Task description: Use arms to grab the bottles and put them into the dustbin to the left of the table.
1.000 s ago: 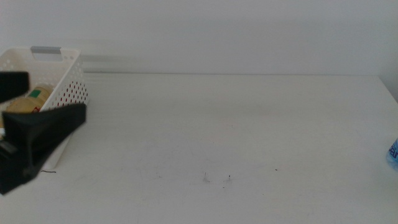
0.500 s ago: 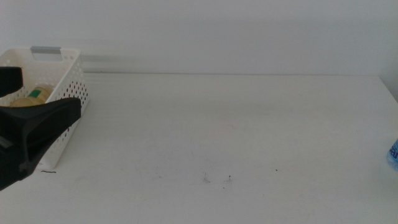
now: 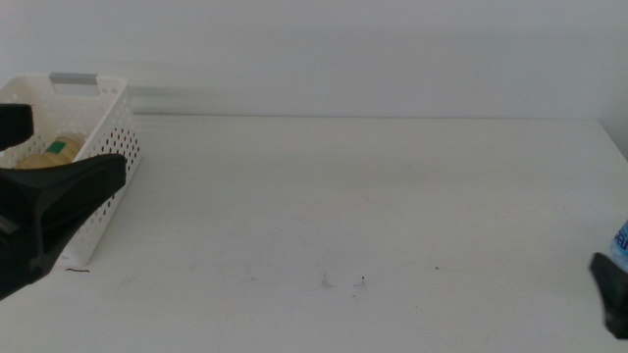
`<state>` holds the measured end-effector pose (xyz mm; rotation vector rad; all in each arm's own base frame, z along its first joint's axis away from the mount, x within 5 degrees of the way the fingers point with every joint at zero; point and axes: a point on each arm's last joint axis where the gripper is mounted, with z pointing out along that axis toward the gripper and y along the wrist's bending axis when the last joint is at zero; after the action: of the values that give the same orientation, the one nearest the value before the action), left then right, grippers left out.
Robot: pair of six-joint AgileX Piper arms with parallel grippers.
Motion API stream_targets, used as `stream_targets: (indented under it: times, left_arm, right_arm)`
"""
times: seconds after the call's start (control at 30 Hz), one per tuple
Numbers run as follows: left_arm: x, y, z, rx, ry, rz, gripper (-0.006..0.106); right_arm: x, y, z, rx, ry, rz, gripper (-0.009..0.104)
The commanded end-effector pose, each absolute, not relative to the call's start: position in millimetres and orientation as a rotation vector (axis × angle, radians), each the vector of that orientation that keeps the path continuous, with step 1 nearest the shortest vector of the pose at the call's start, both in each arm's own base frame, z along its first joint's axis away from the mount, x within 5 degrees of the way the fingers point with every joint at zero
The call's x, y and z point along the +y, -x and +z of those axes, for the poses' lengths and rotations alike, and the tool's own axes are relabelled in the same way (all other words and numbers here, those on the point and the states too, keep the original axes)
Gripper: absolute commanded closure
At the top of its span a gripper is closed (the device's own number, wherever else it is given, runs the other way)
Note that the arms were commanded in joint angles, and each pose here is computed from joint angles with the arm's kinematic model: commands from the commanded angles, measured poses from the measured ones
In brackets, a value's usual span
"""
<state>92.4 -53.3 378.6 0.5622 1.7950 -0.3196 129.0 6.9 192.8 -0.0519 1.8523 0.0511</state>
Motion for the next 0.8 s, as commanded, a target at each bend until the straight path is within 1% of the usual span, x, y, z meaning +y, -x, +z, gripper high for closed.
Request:
stream_targets:
  times: [0.0, 0.1, 0.2, 0.23, 0.33, 0.43, 0.67, 0.77]
  left_arm:
    - [-53, -91, 382, 1.776, -0.557, -0.322, 0.007]
    - [-53, -91, 382, 1.776, -0.557, -0.322, 0.007]
    - [-52, -92, 382, 1.774, -0.561, -0.309, 0.007]
    - [-52, -92, 382, 1.769, -0.566, -0.291, 0.007]
    - [-52, -92, 382, 1.764, -0.565, -0.289, 0.007]
    - [-52, -92, 382, 1.764, -0.565, -0.289, 0.007]
    - [-52, -92, 382, 1.765, -0.563, -0.291, 0.007]
    - [-52, -93, 384, 1.752, -0.558, -0.292, 0.007]
  right_arm:
    - [5, -147, 180, 1.886, 0.002, 0.057, 0.007]
    - [3, -160, 166, 1.911, -0.047, 0.057, 0.007]
    - [2, -169, 158, 1.898, -0.045, 0.031, 0.007]
    - [1, -171, 155, 1.889, -0.051, 0.029, 0.007]
    - [1, -176, 149, 1.883, -0.052, 0.027, 0.007]
    - [1, -179, 146, 1.864, -0.057, 0.030, 0.007]
    - [1, -185, 151, 1.774, -0.058, 0.027, 0.007]
    - [-2, -186, 153, 1.759, -0.078, 0.006, 0.007]
